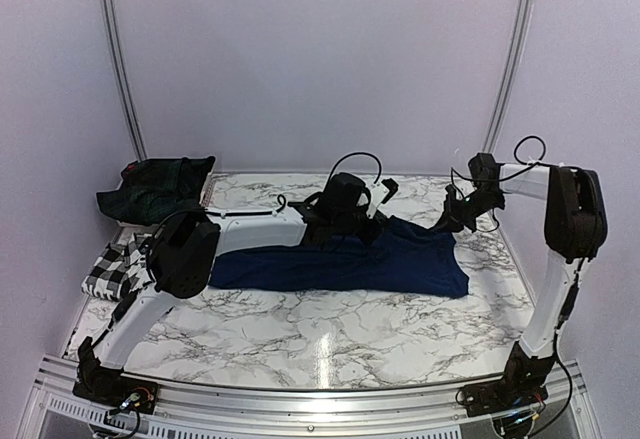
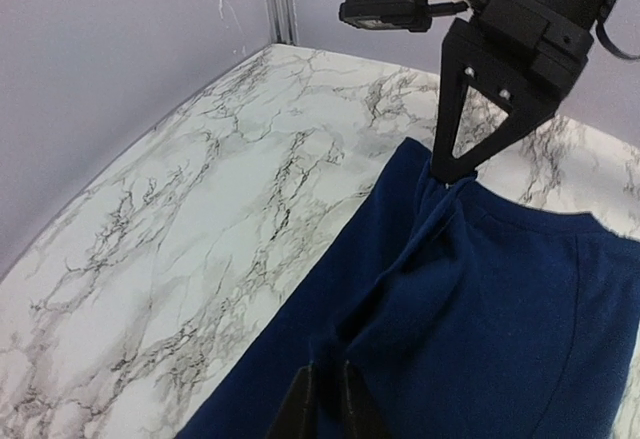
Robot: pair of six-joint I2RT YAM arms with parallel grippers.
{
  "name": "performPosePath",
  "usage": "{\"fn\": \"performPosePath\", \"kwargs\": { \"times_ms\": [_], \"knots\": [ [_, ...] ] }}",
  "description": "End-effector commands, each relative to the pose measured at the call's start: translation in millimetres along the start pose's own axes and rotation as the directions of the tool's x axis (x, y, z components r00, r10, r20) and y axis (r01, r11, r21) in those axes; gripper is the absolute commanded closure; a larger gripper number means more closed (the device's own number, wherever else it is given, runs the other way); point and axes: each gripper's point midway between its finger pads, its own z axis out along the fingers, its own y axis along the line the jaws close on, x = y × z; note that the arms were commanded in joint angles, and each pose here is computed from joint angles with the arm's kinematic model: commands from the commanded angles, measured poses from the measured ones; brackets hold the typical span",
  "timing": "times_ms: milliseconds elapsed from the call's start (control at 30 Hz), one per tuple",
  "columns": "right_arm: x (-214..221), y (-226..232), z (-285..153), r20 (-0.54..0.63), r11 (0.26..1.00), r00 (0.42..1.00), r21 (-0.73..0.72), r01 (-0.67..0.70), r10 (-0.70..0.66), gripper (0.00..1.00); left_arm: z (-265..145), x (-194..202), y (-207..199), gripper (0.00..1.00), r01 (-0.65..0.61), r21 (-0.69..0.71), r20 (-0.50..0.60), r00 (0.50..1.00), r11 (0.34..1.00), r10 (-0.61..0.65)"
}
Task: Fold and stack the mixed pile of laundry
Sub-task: Smooth out the rectangle-folded T-shirt at the center of the board.
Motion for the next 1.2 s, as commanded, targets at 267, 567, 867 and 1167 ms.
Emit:
{"fn": "performPosePath", "kwargs": {
  "times_ms": [267, 567, 867, 1167],
  "knots": [
    [29.2, 15.3, 0.5, -0.024, 0.998, 0.998, 0.011, 0.056, -0.056, 1.00, -30.1, 57.7, 0.8, 0.76, -0.145, 0.046, -0.188, 0.970, 0.988, 0.151],
    [83.2, 3.8, 3.5, -0.065, 0.999, 0.997, 0.025, 0.045, -0.043, 1.00, -87.8, 8.9, 41.1, 0.40, -0.002, -0.180, -0.057, 0.998, 0.984, -0.009],
    [55.3, 18.1, -37.6, 0.062, 0.989, 0.990, 0.082, 0.122, -0.127, 0.56, -150.6, 8.6, 90.5, 0.01, 0.270, -0.332, -0.041, 0.953, 0.904, -0.299],
    [19.6, 77.3, -31.2, 0.131, 0.962, 0.953, 0.011, 0.273, -0.272, 0.54, -196.1, 54.6, 112.0, 0.01, 0.361, -0.428, -0.126, 0.884, 0.829, -0.450]
  ]
}}
